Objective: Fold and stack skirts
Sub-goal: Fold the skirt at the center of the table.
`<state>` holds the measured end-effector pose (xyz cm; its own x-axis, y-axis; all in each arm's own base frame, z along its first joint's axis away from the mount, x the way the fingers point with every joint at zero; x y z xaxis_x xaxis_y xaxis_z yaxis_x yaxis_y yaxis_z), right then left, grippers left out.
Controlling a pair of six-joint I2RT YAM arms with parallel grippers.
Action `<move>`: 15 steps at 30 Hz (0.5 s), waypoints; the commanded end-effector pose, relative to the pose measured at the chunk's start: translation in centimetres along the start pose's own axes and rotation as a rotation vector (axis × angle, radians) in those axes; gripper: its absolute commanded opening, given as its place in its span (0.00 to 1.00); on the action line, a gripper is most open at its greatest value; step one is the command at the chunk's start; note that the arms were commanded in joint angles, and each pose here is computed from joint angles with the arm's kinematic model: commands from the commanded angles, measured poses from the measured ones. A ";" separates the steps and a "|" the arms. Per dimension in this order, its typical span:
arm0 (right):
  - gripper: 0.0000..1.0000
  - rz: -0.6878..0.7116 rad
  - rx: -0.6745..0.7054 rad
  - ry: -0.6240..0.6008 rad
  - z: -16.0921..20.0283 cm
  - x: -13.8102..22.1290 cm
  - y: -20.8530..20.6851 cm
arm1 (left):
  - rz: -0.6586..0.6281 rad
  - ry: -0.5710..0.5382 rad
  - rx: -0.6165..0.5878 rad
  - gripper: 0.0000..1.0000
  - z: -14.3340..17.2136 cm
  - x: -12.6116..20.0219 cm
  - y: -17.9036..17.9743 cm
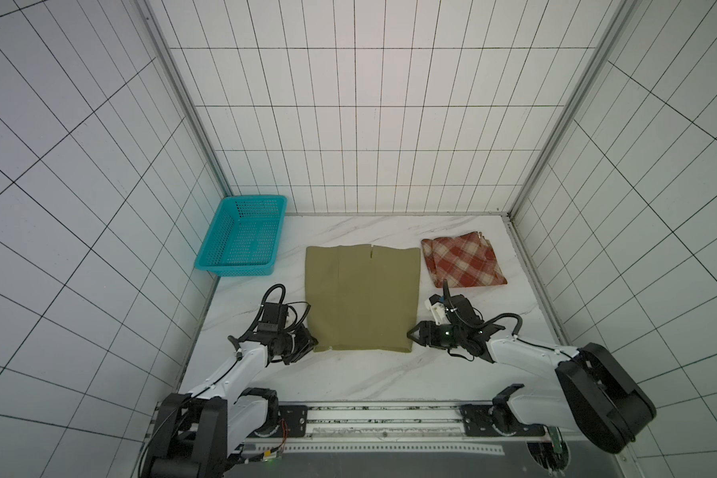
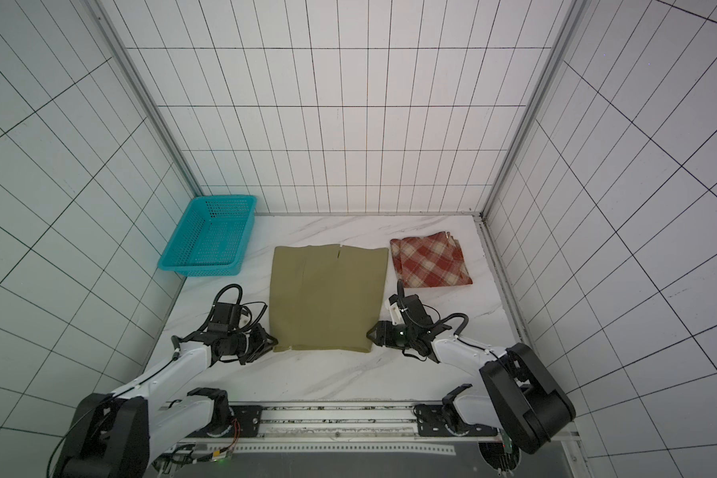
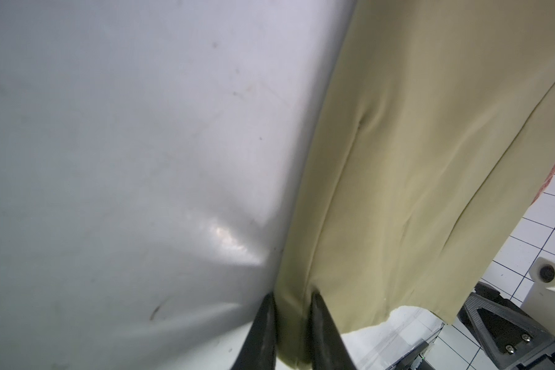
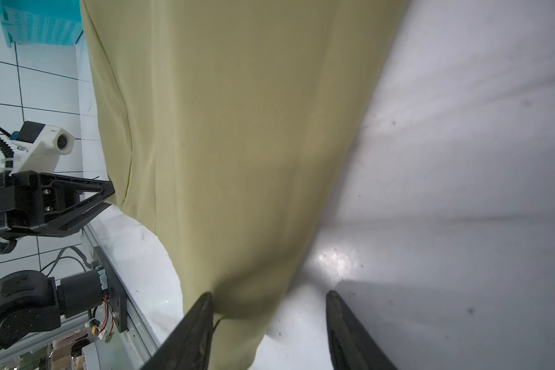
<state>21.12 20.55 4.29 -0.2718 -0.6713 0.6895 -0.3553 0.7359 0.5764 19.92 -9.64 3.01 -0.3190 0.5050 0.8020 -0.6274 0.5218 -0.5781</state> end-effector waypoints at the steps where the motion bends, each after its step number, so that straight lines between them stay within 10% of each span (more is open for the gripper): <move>1: 0.57 -0.009 -0.040 0.062 2.6 -0.6 -0.4 | -0.016 -0.013 0.004 0.17 -0.2 -0.6 0.8; 15: 0.59 -0.043 -0.093 0.069 4.7 0.2 0.0 | -0.001 -0.010 -0.011 0.05 0.1 -0.6 0.9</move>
<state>18.83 20.80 4.39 -0.2456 -0.7157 0.6539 -0.3413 0.6952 0.6327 20.17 -9.78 2.84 -0.3398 0.5137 0.7878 -0.6074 0.5196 -0.6009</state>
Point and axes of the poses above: each gripper's point midway between its finger pads, its own x axis back along the fingers, its own y axis along the line the jaws close on, z = x × y, the point moved 1 cm from there along x, back along the fingers, and after that the axes turned 13 degrees about x, right-handed, at the moved point
